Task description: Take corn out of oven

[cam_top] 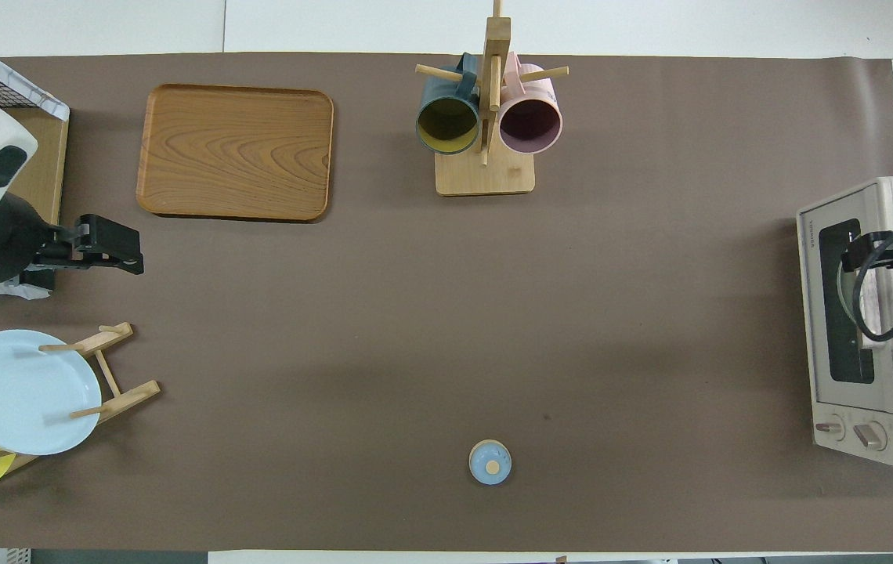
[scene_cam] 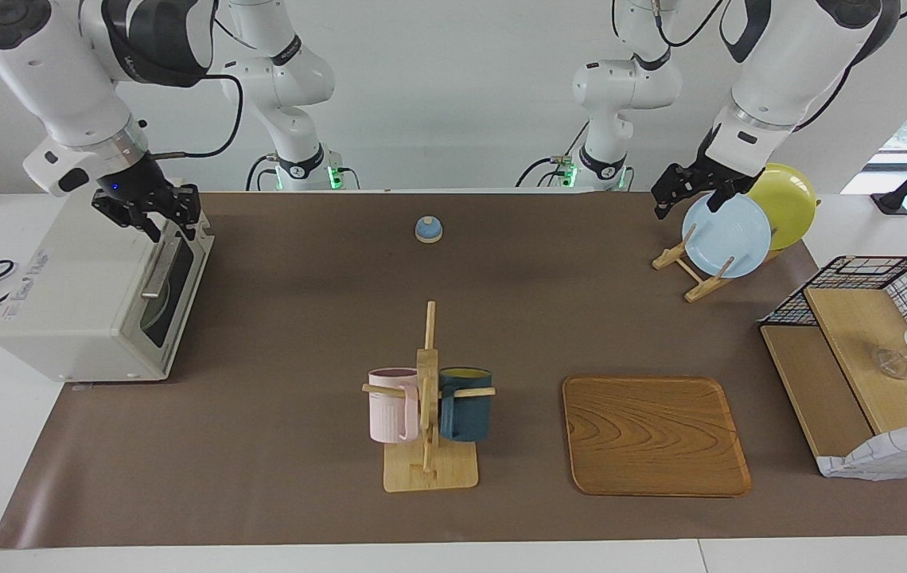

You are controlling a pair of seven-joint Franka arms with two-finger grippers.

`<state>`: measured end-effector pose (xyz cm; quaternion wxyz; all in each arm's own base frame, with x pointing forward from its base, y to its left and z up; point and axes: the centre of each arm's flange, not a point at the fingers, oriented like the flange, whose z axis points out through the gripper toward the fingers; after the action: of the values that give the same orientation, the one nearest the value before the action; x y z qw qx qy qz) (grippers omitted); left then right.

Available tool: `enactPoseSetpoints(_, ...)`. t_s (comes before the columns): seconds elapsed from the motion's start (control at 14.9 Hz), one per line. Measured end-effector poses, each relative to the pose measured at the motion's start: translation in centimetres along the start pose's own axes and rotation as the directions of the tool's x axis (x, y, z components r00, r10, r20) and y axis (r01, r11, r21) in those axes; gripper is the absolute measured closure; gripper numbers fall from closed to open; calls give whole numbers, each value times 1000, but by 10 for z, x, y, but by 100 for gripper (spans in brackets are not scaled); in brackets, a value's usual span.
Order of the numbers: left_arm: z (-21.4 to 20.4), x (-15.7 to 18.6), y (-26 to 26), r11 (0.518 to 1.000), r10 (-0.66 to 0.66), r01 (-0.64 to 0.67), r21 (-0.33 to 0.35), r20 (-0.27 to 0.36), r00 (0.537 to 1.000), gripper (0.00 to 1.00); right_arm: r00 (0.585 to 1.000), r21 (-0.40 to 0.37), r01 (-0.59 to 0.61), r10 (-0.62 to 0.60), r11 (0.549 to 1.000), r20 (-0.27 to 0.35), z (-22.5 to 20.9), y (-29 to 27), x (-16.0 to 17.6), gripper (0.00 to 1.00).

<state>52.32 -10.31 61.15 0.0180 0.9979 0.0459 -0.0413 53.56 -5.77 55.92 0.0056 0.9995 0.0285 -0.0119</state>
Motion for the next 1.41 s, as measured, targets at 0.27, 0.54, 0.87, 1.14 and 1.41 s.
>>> enactPoseSetpoints(0.27,-1,0,0,1000,0,0,0,-1,1000,0,998,-32,-62,62,998,15,33,18,-18,98)
enactPoseSetpoints(0.54,-3,-1,0,1000,0,0,-1,-6,1000,0,994,-86,-103,106,991,32,52,37,-24,99)
enactPoseSetpoints(0.87,-3,-1,0,1000,0,0,-2,-7,1000,0,988,-95,-146,150,985,43,65,47,-29,99)
enactPoseSetpoints(1.14,-4,-1,0,1000,0,0,-2,-7,1000,0,984,-95,-164,169,982,54,78,57,-31,99)
enactPoseSetpoints(1.41,-4,-1,0,1000,0,0,-2,-7,1000,0,983,-95,-169,175,981,60,86,60,-32,99)
